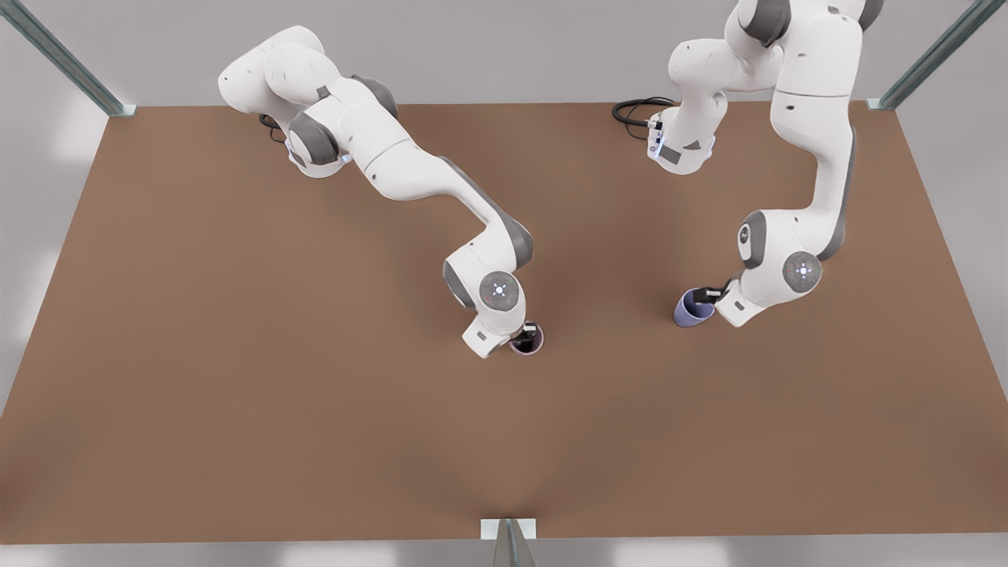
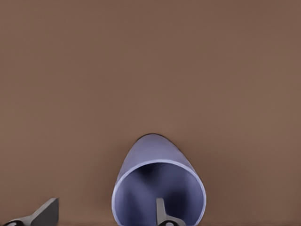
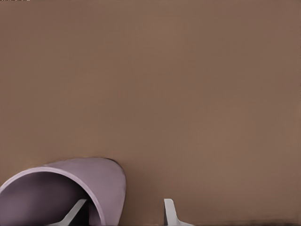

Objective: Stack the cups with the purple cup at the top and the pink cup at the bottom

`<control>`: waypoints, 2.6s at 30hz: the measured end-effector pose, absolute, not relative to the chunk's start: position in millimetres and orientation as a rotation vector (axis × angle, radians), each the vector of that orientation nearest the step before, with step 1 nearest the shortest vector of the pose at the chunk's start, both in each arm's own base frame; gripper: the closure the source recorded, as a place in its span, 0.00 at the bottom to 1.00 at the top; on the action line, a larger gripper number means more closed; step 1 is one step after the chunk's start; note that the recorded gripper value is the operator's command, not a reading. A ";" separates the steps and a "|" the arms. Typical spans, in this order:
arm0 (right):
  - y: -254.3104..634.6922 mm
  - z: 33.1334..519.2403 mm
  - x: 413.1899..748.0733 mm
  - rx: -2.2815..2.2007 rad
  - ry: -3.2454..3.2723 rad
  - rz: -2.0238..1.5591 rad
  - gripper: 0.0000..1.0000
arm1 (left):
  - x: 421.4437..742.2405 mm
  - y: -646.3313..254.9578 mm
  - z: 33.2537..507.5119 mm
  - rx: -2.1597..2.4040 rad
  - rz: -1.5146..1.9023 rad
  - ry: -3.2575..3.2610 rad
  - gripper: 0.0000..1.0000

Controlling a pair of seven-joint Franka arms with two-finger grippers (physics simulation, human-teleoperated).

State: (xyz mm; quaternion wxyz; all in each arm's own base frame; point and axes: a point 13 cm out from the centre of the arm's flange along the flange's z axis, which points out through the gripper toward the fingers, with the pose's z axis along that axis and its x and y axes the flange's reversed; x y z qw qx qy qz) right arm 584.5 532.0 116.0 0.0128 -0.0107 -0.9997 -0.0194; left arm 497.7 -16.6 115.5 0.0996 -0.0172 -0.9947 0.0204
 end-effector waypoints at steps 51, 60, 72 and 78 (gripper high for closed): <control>-63.8 507.7 603.5 -0.321 -3.163 -0.041 0.00 | 571.4 -422.9 231.5 0.152 0.339 -3.065 0.78; -61.7 506.3 603.5 -0.214 -3.169 -0.036 0.00 | 565.5 -424.1 210.9 0.398 0.300 -3.005 0.78; -57.4 506.1 602.2 -0.126 -3.169 -0.036 0.00 | 557.2 -432.0 198.3 0.578 0.279 -2.942 0.78; -60.2 509.5 599.6 -0.114 -3.162 -0.037 0.00 | 554.3 -433.4 187.7 0.626 0.261 -2.920 0.60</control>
